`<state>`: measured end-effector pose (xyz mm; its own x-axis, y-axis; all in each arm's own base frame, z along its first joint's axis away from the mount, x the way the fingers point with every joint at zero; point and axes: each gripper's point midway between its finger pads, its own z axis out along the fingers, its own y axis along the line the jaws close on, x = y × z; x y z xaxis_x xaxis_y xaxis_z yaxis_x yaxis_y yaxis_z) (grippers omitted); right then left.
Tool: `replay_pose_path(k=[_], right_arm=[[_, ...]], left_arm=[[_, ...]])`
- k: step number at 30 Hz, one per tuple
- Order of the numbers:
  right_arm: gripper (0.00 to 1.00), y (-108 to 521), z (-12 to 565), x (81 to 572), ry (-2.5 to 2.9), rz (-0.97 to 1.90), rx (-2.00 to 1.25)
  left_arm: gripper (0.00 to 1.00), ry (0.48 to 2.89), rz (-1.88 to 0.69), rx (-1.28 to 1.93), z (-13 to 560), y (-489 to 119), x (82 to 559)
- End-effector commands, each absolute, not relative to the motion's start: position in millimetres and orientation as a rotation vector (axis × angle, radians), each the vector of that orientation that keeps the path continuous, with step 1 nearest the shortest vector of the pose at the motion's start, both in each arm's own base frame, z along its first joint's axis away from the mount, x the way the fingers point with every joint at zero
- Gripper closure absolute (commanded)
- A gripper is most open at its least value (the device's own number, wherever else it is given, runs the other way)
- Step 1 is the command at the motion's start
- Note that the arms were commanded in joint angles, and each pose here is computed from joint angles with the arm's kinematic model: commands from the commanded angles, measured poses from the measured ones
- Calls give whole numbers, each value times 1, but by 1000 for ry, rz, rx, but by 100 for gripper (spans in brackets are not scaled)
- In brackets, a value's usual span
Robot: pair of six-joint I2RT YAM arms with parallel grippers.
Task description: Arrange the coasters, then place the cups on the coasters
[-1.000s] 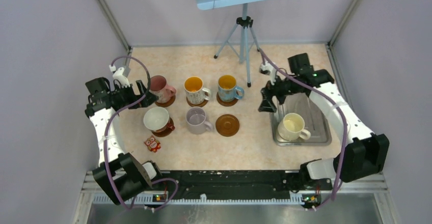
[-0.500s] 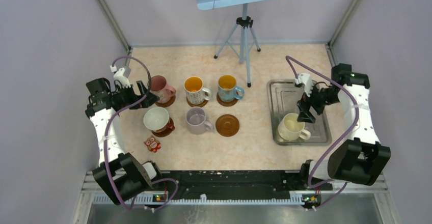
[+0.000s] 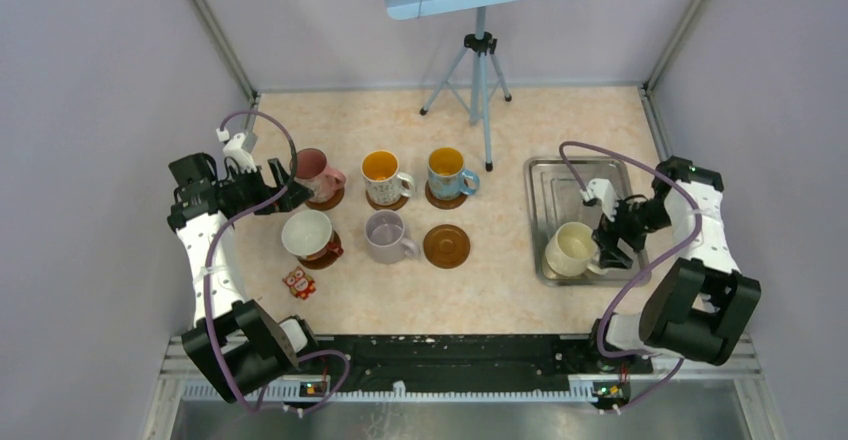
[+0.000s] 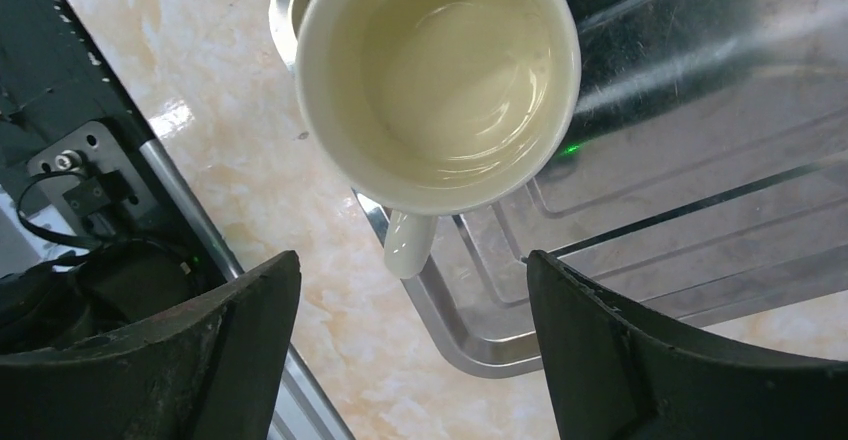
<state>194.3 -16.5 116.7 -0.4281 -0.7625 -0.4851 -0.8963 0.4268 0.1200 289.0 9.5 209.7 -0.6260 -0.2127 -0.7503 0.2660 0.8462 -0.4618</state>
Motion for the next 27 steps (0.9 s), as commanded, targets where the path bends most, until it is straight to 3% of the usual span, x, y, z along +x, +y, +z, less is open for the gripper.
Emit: replay_pose_path(k=[1,13,19,21,27], right_arm=[[19,-27,98,213,2337,419,-1372],[29,-21,51,214,2354,438,-1286],[40,-17,35,211,2318,422,-1291],[45,-15,33,210,2305,424,-1296],[73,-9,44,214,2274,455,-1272]], left_arm=[[1,2095,-688,89,218,7,291],[1,2098,-688,87,217,7,292],[1,2099,-686,85,217,7,292],[1,2101,-686,84,216,8,292],[1,2102,-690,82,215,7,292]])
